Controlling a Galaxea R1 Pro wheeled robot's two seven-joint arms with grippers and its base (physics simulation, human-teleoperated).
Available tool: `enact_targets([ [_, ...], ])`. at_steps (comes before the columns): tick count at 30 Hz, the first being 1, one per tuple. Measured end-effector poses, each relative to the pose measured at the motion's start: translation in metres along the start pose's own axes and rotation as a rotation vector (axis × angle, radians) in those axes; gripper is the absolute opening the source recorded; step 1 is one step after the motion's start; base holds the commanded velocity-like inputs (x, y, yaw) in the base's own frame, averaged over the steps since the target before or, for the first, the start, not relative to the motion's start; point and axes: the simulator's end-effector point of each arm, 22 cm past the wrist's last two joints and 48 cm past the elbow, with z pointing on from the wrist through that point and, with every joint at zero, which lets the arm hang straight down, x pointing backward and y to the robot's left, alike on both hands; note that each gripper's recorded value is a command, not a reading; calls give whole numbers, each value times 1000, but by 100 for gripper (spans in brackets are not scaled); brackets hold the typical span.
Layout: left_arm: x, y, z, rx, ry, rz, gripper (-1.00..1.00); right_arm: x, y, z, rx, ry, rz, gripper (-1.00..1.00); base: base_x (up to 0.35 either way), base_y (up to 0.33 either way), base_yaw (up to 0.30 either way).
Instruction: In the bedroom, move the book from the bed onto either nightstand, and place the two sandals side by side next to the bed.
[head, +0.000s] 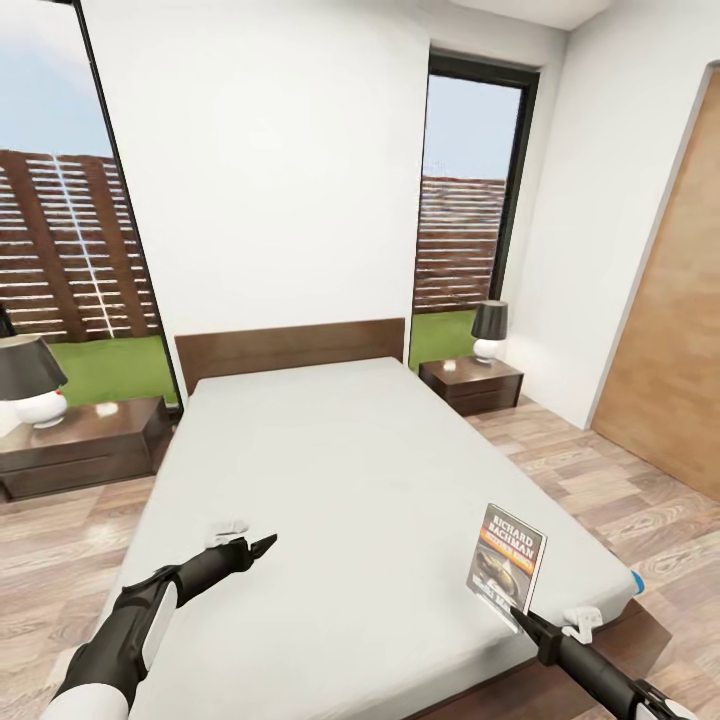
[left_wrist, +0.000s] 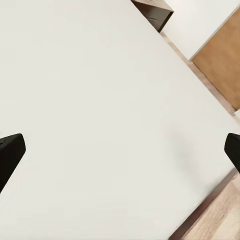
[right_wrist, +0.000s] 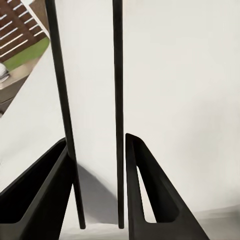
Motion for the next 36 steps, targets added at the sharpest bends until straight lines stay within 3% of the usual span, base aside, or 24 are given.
enact_targets([
  [36, -21, -13, -15, -3, 0, -5, 100, -22, 15, -11, -2, 2, 0, -100, -2, 0, 0],
])
